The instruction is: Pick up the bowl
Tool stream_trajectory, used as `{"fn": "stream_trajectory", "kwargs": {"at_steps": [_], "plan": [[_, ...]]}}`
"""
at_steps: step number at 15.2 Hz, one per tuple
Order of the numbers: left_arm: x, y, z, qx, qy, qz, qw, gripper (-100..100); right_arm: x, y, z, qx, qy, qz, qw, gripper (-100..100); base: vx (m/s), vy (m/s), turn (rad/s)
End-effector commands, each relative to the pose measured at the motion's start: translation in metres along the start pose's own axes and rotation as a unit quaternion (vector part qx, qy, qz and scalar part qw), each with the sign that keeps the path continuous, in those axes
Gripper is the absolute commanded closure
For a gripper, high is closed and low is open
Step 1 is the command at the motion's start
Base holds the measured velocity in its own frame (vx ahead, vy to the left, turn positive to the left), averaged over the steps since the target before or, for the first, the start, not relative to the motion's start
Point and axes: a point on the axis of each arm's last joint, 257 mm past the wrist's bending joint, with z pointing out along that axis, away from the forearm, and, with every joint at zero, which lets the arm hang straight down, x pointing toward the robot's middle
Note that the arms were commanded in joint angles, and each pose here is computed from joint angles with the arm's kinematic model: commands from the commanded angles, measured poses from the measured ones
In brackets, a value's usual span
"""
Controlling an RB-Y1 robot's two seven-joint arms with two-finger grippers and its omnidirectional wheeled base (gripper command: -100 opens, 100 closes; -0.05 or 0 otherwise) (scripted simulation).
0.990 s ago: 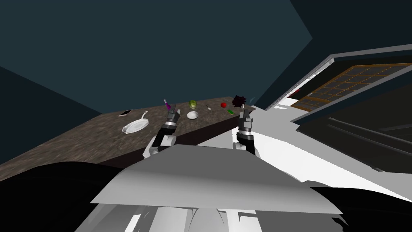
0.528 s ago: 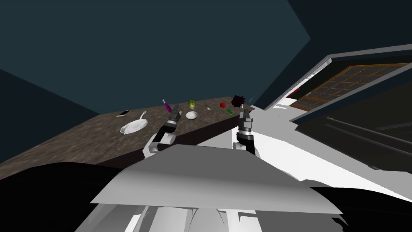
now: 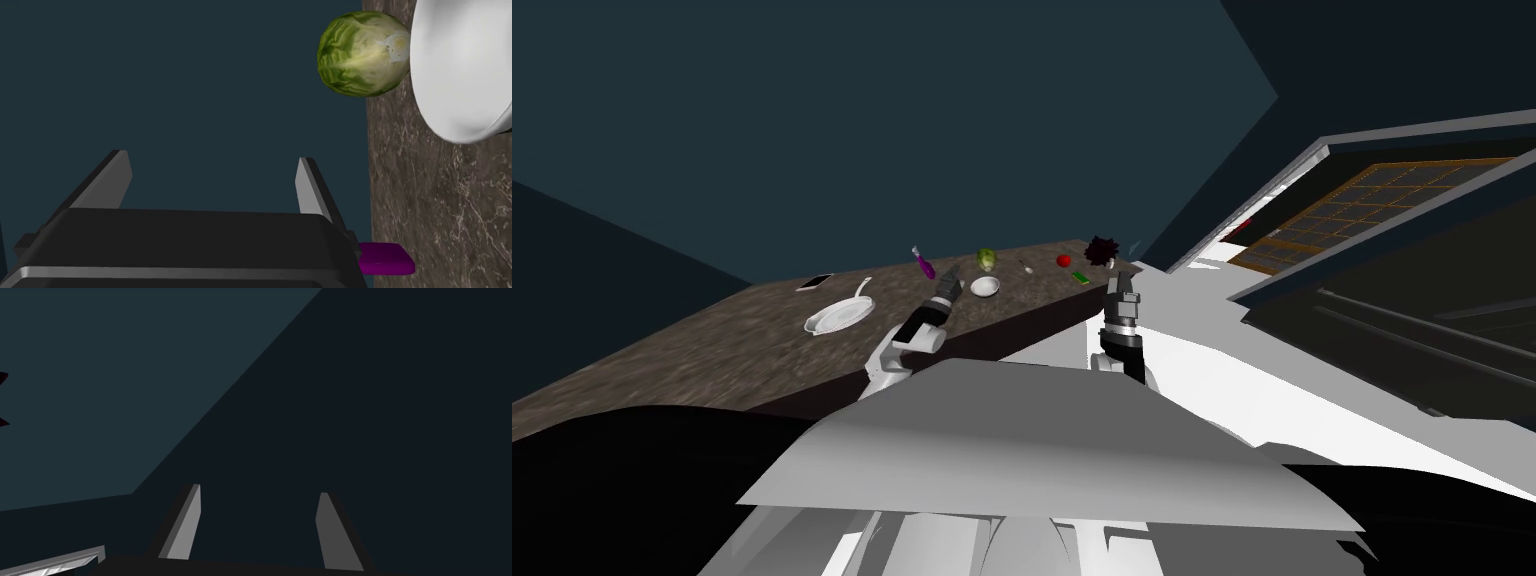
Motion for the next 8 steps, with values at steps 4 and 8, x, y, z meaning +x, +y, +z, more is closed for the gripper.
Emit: {"fn": "stream_trajectory", "kwargs": {"at_steps": [4, 8], "plan": [[-0.005, 0.025, 0.005, -0.046, 0.003, -0.004, 0.9989, -100, 0.0, 0.0, 0.0, 0.0, 0.0, 0.0, 1.0, 0, 0.007, -0.025, -0.012], [-0.015, 0.048, 0.014, -0.091, 0.006, -0.012, 0.9957, -100, 0.0, 0.0, 0.0, 0.0, 0.0, 0.0, 1.0, 0, 0.007, -0.025, -0.02]]}}
